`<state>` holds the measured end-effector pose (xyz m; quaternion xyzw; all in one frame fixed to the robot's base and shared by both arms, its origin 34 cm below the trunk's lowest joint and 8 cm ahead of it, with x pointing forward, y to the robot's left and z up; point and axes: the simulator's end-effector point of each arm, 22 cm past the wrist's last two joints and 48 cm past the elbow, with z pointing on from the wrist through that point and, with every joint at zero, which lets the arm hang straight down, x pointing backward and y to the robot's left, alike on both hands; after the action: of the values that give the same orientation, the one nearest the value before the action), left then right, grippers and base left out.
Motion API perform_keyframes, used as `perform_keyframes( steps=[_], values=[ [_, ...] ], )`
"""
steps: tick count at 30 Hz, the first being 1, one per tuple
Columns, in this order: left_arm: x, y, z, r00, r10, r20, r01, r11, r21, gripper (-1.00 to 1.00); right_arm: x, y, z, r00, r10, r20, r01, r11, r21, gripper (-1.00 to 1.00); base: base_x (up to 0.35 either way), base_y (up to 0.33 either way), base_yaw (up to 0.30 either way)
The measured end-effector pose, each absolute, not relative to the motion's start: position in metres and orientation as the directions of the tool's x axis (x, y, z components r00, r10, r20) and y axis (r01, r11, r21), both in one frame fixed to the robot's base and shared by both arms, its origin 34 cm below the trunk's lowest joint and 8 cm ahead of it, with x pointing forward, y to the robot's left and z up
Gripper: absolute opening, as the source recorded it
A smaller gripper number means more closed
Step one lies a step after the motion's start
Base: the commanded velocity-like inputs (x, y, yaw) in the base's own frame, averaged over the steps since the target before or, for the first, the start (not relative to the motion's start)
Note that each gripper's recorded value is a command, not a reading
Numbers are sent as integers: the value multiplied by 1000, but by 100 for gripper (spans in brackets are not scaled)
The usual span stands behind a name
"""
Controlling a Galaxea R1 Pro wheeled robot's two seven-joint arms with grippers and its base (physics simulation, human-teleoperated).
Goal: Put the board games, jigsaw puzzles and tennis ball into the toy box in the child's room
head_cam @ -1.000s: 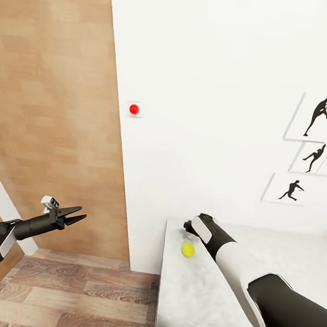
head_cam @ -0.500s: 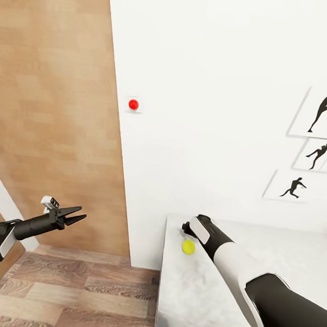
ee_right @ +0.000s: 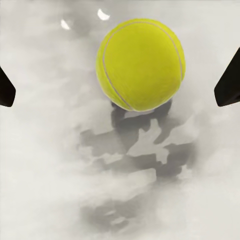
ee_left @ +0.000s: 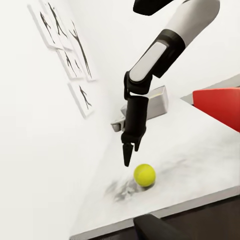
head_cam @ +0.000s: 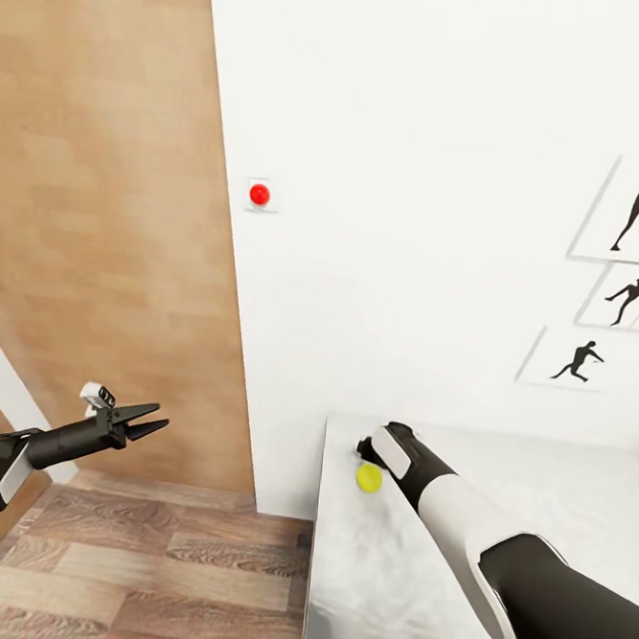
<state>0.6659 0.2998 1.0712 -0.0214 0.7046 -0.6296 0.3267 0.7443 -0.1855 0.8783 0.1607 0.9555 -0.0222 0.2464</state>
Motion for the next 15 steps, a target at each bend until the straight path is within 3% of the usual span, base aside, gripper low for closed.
perform_keyframes(
  steps=[15],
  values=[
    [667,300,1057,-796,-442,-414,359,206,-910,100,741,-181,862,-840,294,-457,313,949,34,100,0,0,0]
  ],
)
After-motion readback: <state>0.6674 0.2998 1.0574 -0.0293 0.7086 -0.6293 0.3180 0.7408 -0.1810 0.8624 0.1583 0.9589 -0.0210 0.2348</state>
